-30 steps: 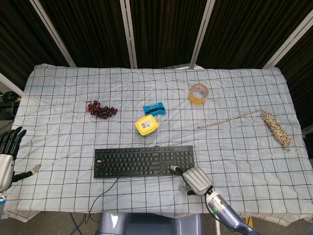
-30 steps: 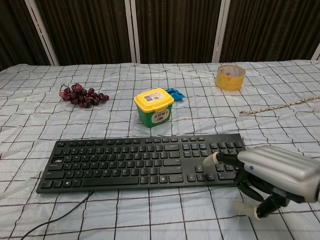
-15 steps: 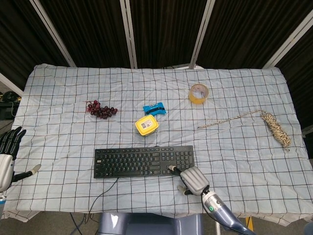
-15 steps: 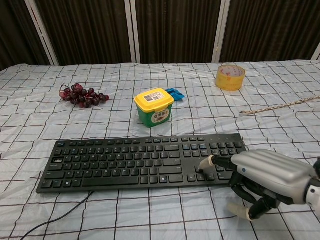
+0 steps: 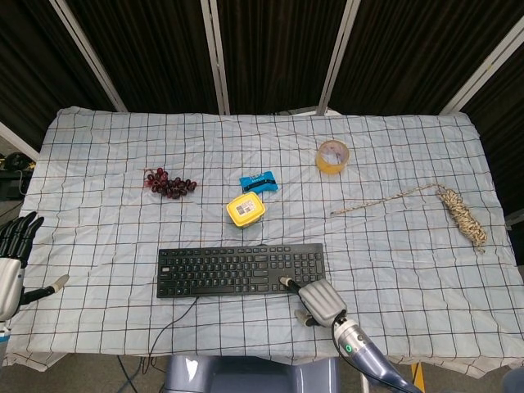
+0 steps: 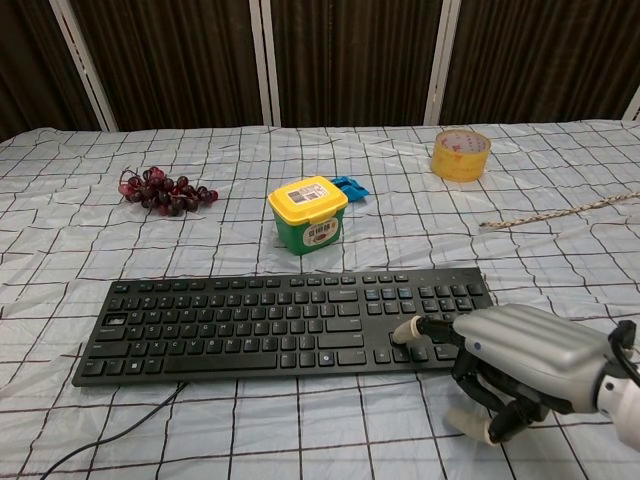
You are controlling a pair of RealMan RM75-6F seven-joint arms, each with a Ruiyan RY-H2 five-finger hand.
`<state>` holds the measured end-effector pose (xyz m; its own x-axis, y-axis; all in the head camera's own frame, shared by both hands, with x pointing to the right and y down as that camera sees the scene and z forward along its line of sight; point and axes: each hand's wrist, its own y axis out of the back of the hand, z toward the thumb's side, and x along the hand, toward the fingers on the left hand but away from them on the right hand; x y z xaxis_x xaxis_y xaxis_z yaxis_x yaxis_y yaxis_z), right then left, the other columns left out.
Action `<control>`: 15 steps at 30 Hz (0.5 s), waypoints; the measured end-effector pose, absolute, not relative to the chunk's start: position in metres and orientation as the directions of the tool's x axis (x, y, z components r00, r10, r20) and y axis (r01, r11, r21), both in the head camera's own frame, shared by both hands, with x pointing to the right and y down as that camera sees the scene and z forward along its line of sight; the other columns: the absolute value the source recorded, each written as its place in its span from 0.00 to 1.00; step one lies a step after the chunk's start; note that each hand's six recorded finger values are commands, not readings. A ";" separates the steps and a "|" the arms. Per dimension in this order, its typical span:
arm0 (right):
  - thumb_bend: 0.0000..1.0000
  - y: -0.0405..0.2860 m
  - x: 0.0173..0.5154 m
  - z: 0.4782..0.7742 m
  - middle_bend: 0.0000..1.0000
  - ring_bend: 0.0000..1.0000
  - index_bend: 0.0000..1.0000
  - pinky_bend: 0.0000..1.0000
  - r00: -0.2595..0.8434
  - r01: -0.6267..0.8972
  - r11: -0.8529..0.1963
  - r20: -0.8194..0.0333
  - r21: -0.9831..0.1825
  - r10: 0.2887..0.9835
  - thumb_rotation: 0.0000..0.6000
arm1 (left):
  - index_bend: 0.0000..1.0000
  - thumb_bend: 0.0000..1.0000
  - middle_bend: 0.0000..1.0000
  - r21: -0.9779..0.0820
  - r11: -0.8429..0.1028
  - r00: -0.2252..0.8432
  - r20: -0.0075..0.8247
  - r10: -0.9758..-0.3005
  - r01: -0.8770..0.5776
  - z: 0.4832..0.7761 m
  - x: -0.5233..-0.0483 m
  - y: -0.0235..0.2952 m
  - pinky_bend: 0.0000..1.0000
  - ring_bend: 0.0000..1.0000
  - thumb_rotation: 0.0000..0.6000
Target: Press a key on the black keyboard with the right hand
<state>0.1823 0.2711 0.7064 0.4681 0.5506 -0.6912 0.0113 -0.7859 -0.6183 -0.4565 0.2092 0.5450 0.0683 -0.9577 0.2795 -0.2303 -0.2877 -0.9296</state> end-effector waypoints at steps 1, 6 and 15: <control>0.37 0.272 0.183 0.707 0.81 0.81 0.16 0.72 0.463 0.007 -0.790 -0.698 -0.614 0.546 1.00 | 0.00 0.03 0.00 -0.930 -0.287 0.069 0.279 -0.958 -0.230 0.545 -0.456 0.209 0.00 0.00 1.00; 0.37 0.272 0.178 0.704 0.81 0.81 0.16 0.72 0.466 0.007 -0.792 -0.699 -0.611 0.543 1.00 | 0.00 0.03 0.00 -0.929 -0.286 0.069 0.277 -0.958 -0.233 0.545 -0.456 0.209 0.00 0.00 1.00; 0.37 0.255 0.175 0.691 0.81 0.81 0.15 0.72 0.472 0.009 -0.756 -0.663 -0.655 0.581 1.00 | 0.00 0.03 0.00 -0.930 -0.257 0.069 0.247 -0.966 -0.263 0.540 -0.456 0.207 0.00 0.00 1.00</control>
